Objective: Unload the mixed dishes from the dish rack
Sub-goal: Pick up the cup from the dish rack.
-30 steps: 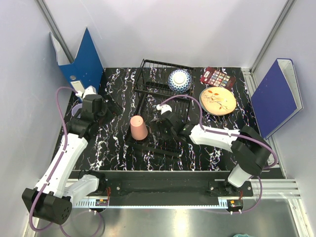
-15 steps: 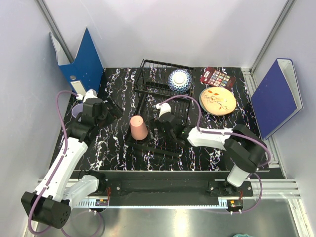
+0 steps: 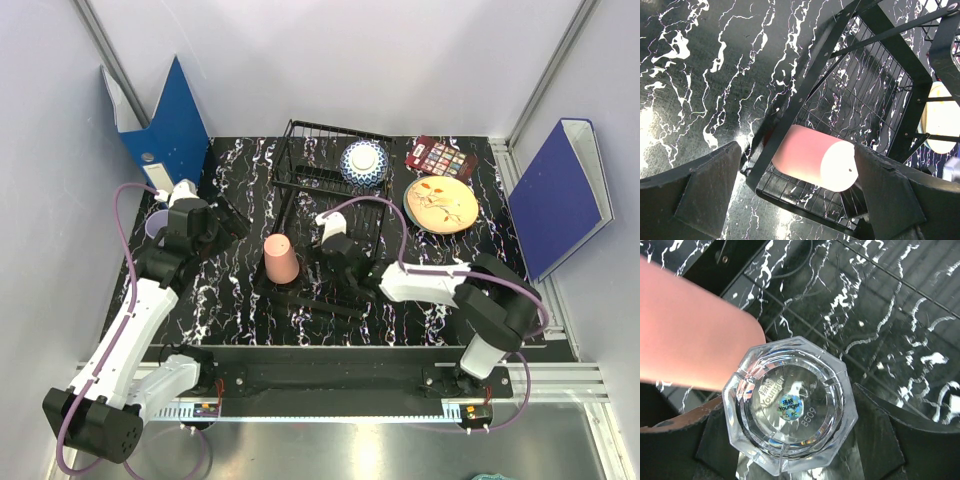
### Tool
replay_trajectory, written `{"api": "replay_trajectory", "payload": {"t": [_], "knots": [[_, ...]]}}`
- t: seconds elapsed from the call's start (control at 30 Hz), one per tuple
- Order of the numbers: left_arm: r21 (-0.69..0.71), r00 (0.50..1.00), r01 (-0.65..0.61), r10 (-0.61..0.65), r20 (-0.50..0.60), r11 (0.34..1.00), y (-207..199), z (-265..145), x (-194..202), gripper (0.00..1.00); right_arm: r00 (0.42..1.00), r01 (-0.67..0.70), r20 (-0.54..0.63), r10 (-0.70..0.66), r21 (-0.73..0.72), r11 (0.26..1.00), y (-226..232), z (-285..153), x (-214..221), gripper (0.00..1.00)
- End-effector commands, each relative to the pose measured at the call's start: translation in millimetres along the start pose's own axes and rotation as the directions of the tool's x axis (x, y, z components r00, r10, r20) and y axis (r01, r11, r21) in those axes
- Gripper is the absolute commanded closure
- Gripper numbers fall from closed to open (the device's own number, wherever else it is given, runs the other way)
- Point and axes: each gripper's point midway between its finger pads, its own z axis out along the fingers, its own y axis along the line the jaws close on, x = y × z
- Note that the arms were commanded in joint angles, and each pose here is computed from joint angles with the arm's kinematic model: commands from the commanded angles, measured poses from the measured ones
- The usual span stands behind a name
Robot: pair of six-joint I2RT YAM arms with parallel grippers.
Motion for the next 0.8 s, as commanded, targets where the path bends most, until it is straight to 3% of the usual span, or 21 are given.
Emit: {"api": "replay_trajectory", "payload": {"t": [0.0,0.1,0.17,0.3,0.37,0.4,0.47,0.5,0.53,0.6,0.63,0.67,0.7,0.77], "knots": [[0.057,0.998,0.012,-0.015,0.054,0.998,-13,-6,-12,0.01,0.993,-0.011,0.118,0.006,0.039,0.999,0,-33,-42,0.72],[0.064,0.998,0.009,-0.013,0.068,0.998,-15,-9,-17,0.01,0.981,-0.029,0.195,0.020,0.042,0.999,-2,-71,-81,0.84],[0.071,0.997,0.009,-0.015,0.082,0.997,-19,-12,-22,0.01,0.975,-0.031,0.224,0.018,0.054,0.998,-6,-89,-98,0.99],[0.142,0.995,0.005,-0.020,0.102,0.990,-36,-20,-33,0.01,0.930,-0.089,0.345,0.123,-0.111,0.990,9,-158,-154,1.00],[0.280,0.994,-0.010,-0.021,0.107,0.960,-62,-31,-37,0.01,0.893,-0.124,0.393,0.221,-0.257,0.958,27,-184,-178,1.00],[0.379,0.989,-0.020,-0.038,0.145,0.925,-82,-40,-48,0.01,0.874,-0.134,0.411,0.257,-0.305,0.943,31,-199,-188,1.00],[0.560,0.992,-0.017,-0.054,0.111,0.828,-110,-63,-39,0.01,0.852,-0.176,0.399,0.338,-0.389,0.904,35,-211,-199,1.00],[0.679,0.983,-0.021,-0.108,0.147,0.734,-134,-85,-53,0.01,0.834,-0.186,0.406,0.374,-0.432,0.883,35,-221,-205,1.00],[0.755,0.991,-0.021,-0.086,0.102,0.656,-143,-96,-39,0.01,0.822,-0.211,0.367,0.435,-0.513,0.832,42,-229,-208,1.00],[0.853,0.990,-0.037,-0.100,0.104,0.521,-164,-120,-44,0.01,0.761,-0.228,0.380,0.525,-0.601,0.766,31,-241,-223,1.00],[0.884,0.995,0.006,-0.092,0.042,0.467,-169,-127,-36,0.01,0.752,-0.245,0.316,0.579,-0.681,0.690,39,-251,-224,1.00],[0.901,0.996,0.022,-0.092,0.020,0.433,-174,-130,-35,0.01,0.723,-0.226,0.327,0.608,-0.720,0.656,37,-257,-231,1.00],[0.935,0.993,0.032,-0.119,0.011,0.352,-182,-146,-41,0.01,0.712,-0.229,0.324,0.624,-0.733,0.641,34,-257,-235,1.00],[0.958,0.992,0.057,-0.121,-0.023,0.283,-183,-153,-35,0.01,0.695,-0.206,0.303,0.652,-0.785,0.584,40,-266,-240,1.00]]}}
